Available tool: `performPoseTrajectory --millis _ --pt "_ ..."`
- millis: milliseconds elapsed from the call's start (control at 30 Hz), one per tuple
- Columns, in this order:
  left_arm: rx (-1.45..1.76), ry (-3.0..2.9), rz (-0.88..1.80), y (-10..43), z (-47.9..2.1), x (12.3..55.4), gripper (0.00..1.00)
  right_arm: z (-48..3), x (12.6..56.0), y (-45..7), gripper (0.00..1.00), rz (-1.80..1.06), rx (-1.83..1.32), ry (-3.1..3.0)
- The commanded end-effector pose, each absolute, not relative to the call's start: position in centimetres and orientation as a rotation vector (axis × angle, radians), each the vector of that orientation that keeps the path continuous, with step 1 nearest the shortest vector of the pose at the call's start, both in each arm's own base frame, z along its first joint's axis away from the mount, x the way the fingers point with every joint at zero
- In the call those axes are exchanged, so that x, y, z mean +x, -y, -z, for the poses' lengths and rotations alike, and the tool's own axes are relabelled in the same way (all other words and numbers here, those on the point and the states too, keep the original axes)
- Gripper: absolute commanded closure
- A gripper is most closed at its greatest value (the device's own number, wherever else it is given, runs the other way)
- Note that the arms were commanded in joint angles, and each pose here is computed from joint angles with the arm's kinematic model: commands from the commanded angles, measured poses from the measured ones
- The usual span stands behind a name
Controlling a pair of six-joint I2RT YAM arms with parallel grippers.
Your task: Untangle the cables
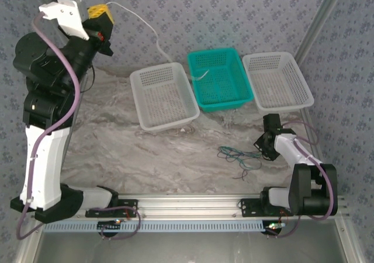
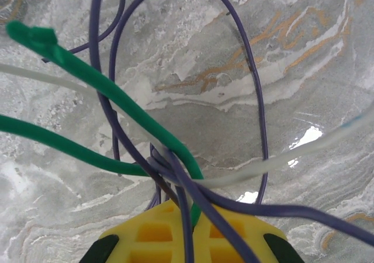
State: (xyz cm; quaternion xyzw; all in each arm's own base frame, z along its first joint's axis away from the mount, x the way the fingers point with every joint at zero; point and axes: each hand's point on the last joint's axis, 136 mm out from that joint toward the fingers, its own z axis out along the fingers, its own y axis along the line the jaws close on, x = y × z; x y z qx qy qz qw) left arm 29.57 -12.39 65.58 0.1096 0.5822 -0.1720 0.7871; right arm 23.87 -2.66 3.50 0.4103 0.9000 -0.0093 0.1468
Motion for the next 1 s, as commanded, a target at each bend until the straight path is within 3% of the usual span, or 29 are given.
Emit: performPoseTrajectory --millis 0,233,400,600,767,967 --pt "0.246 -1.215 0.301 12.2 -66.5 30.9 1.00 -3.8 23.8 2.6 1.00 0.012 1.175 -2.588" --pt "0.294 -1.416 0.347 15.8 -59.4 38.0 1.00 -3.9 23.6 2.5 1.00 0.004 1.171 -2.587" --pt "0.278 -1.688 0.354 17.4 -48.2 43.3 1.00 -3.9 23.2 2.7 1.00 0.018 1.166 -2.582" --pt "0.249 -1.930 0.449 19.0 -37.0 45.1 1.00 -3.8 23.2 2.6 1.00 0.010 1.164 -2.585" --pt "0.239 -1.930 0.497 19.2 -35.5 44.4 1.00 -3.8 23.4 2.6 1.00 0.004 1.163 -2.586" --pt "0.211 -1.824 0.397 16.2 -41.9 42.0 1.00 -3.7 23.4 2.6 1.00 0.008 1.166 -2.588"
